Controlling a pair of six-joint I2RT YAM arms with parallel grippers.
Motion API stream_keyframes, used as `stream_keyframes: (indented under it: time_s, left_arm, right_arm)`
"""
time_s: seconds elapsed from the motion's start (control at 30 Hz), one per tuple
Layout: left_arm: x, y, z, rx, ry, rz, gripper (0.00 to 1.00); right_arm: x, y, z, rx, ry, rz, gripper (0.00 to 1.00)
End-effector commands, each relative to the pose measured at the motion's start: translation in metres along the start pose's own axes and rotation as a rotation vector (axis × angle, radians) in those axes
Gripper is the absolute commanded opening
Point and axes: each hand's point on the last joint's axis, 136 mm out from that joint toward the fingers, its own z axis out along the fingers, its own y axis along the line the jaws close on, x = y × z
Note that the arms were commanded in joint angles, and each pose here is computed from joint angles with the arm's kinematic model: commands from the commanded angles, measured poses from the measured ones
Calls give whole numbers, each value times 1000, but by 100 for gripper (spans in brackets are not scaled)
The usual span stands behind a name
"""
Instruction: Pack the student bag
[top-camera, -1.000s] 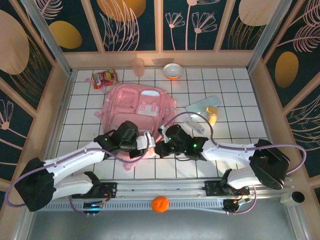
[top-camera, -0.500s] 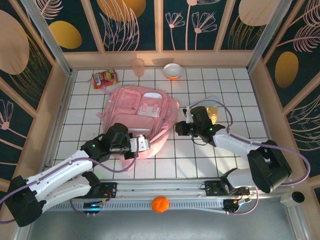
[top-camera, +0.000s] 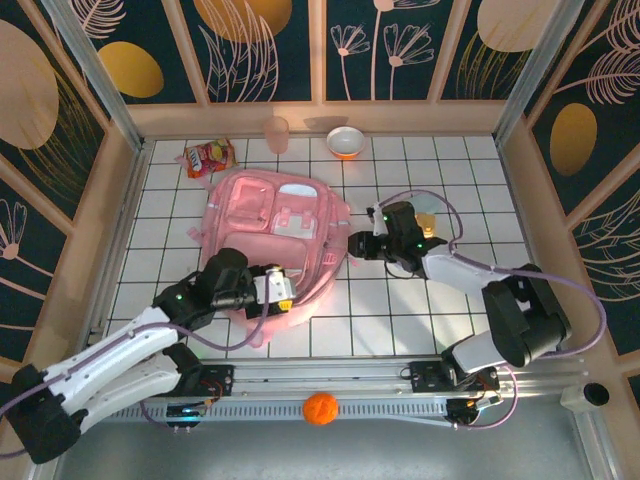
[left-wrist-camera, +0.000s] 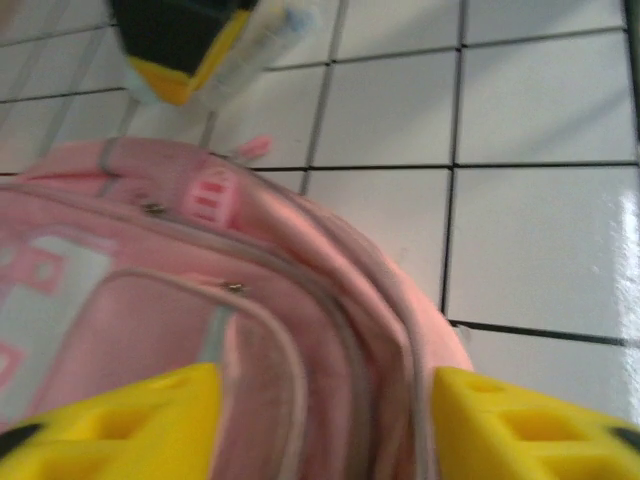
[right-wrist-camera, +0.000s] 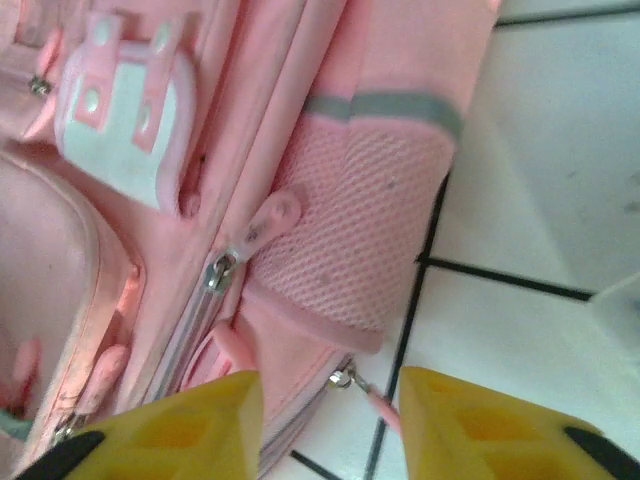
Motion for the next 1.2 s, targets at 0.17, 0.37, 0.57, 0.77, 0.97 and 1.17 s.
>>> stream_keyframes:
  time_s: [0.17, 0.37, 0.57, 0.77, 0.97, 1.17]
  left_arm:
    - [53, 45, -16, -207, 219, 28, 78]
    - [55, 53, 0, -174, 257, 97, 87]
    - [61, 63, 20, -167, 291, 138, 89]
    - [68, 70, 36, -167, 315, 146, 73]
    - [9, 76, 16, -177, 111, 103, 0]
    - [-35, 85, -21, -203, -78, 63, 0]
  right_arm:
    - [-21, 41, -47, -21, -192, -193, 47]
    - [-17, 64, -52, -72, -235, -311, 49]
    - [-13, 72, -50, -99, -234, -341, 49]
    - [-11, 72, -55, -105, -258, -370, 50]
    - [-17, 72, -77, -88, -387, -523, 53]
    - [-23, 77, -86, -91, -428, -799, 56]
